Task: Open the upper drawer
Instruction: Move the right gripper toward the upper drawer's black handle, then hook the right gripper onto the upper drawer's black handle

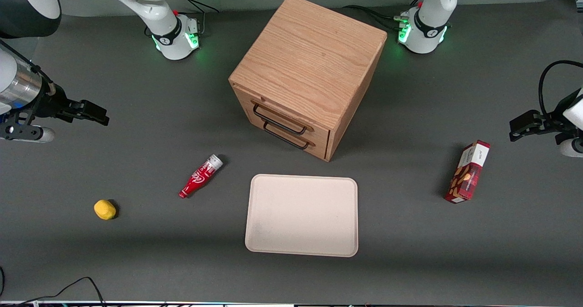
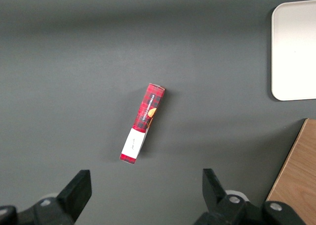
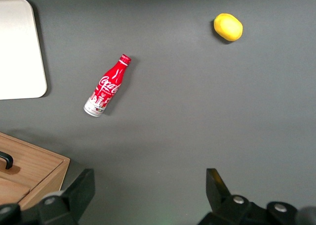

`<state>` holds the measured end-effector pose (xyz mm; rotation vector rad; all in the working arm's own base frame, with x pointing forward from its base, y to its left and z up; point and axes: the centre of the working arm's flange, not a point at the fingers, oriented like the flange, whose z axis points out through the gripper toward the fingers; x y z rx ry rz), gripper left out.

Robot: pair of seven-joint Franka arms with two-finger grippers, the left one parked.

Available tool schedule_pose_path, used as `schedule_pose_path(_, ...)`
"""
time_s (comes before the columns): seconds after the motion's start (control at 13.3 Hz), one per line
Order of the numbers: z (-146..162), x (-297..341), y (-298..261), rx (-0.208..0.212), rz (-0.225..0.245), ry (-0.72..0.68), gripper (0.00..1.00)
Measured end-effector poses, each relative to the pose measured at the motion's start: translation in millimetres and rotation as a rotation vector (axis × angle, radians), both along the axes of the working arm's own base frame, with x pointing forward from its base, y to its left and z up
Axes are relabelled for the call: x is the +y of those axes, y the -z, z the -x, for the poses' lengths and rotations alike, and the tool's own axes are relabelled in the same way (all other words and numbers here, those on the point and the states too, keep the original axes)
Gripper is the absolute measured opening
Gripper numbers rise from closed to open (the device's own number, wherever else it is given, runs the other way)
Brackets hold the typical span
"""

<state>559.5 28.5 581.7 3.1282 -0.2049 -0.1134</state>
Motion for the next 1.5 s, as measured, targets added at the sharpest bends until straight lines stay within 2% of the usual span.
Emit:
schedule_pose_path(0.22, -2, 0, 2, 0.002, -0.002, -0.003, 1.0)
schedule_pose_path(0.45, -18, 6, 3, -0.004, -0.024, -0.084, 1.0)
schedule_pose_path(0.6, -26, 44, 10, 0.004, -0.057, -0.175, 1.0)
schedule_pose_path(0.75, -26, 112, 21, 0.022, -0.094, -0.311, 1.0)
schedule_pose_path(1.05, -34, 214, 49, 0.049, -0.219, -0.625, 1.0)
schedule_pose_path(1.12, -39, 231, 60, 0.045, -0.234, -0.714, 1.0)
schedule_pose_path(1.35, -43, 291, 89, -0.007, -0.27, -0.882, 1.0)
schedule_pose_path(1.5, -33, 329, 97, -0.031, -0.269, -0.956, 1.0)
